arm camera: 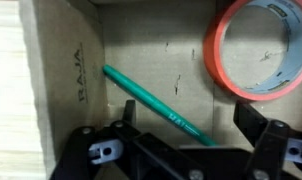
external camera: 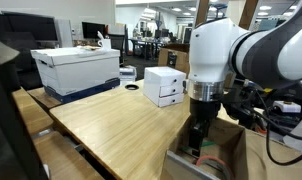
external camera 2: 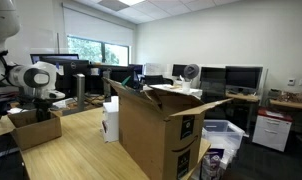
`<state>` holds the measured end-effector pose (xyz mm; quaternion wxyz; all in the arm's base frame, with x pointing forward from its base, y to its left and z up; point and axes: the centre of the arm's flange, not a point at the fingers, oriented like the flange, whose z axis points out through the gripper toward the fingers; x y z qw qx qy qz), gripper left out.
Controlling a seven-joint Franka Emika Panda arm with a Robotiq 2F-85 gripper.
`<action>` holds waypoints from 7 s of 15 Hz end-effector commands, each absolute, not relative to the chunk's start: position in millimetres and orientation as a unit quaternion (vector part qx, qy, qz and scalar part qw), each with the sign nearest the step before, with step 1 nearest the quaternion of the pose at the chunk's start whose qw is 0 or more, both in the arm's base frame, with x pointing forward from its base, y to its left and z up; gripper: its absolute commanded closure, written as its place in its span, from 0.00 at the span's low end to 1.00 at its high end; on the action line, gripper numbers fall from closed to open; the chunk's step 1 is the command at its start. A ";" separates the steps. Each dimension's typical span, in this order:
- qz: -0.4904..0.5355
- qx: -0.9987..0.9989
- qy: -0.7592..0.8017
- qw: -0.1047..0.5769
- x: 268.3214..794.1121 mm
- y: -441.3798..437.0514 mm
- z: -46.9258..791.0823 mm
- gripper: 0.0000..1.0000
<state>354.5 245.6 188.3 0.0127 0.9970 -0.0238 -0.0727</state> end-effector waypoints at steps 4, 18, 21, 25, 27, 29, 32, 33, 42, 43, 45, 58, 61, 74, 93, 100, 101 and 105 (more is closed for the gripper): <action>-0.060 0.998 -0.012 0.014 331.5 255.8 201.0 0.00; -0.064 0.997 0.022 0.025 299.5 269.4 198.6 0.00; -0.060 0.998 0.025 0.025 297.4 270.3 197.6 0.00; -0.067 0.997 0.028 0.029 296.6 269.6 190.9 0.00; -0.069 0.997 0.030 0.030 297.0 269.5 187.8 0.00; -0.070 0.997 0.031 0.031 297.6 270.1 185.4 0.00; -0.072 0.996 0.034 0.031 298.3 270.6 181.6 0.00; -0.072 0.996 0.034 0.030 299.0 270.8 181.0 0.00; -0.066 0.997 0.033 0.018 302.7 272.5 177.6 0.00; -0.066 0.997 0.033 0.018 302.8 272.5 177.5 0.00; -0.066 0.997 0.033 0.017 302.8 272.5 177.3 0.24; -0.068 0.997 0.034 0.017 301.7 273.0 184.9 0.94; -0.065 0.997 0.036 0.016 301.0 273.2 192.8 0.94; -0.069 0.996 0.055 0.009 306.7 278.3 272.7 0.94; -0.081 0.997 -0.004 0.018 370.5 232.1 330.0 0.94; -0.045 0.999 -0.012 0.021 416.0 226.6 338.5 0.94; -0.042 0.999 -0.005 0.021 421.1 235.6 340.1 0.94; -0.040 0.999 0.020 0.020 438.5 260.3 335.2 0.94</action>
